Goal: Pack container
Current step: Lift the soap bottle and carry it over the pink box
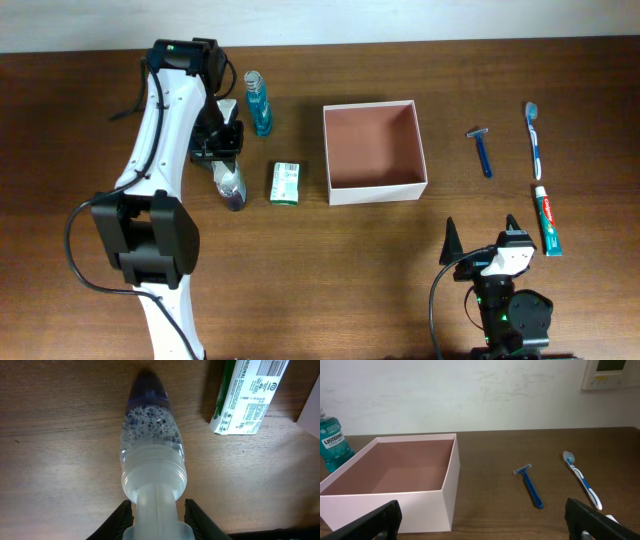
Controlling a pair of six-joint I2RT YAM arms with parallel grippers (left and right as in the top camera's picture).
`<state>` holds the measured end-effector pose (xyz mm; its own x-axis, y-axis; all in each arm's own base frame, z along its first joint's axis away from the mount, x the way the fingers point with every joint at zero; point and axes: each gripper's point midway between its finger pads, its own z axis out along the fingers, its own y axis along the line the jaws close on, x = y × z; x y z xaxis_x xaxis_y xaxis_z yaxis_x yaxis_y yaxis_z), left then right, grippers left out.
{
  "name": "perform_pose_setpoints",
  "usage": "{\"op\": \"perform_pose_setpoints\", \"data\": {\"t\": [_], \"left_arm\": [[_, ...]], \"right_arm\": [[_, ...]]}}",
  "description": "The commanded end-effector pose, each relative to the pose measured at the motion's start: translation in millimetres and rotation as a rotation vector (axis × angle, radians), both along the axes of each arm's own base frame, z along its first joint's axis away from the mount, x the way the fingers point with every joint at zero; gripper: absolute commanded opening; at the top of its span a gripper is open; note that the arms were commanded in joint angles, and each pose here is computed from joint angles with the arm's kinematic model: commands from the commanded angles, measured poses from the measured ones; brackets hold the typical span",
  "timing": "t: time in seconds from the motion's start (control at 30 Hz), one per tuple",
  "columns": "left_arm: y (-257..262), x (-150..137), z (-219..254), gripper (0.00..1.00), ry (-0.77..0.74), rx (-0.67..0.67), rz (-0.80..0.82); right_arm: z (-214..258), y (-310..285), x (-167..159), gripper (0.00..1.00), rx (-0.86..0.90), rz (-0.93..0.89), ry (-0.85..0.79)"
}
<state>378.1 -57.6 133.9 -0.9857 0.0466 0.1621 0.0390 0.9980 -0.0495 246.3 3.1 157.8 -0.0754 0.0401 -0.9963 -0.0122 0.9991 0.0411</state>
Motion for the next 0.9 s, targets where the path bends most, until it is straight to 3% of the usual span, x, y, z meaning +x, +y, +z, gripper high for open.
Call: {"op": "perform_pose_setpoints", "data": {"t": [0.0,0.2,0.47,0.87], "left_arm": [[2,2,1,0.05,-0.007,0.006,0.003],[-4,22,28,0.01,-0.122,-0.026,0.005],[-13,60,103,0.01,-0.412,-0.079,-0.004],[-84,66,164,0.01,-0.637,-0.215,-0.14]], "right_arm": [[-2,0,0,0.99,-0.007,0.002,0.001],[-2,0,0,0.99,-0.006,0.002,0.001],[-2,0,0,0.99,-0.007,0.002,0.001],[-2,0,0,0.99,-0.007,0.002,0.001]]}}
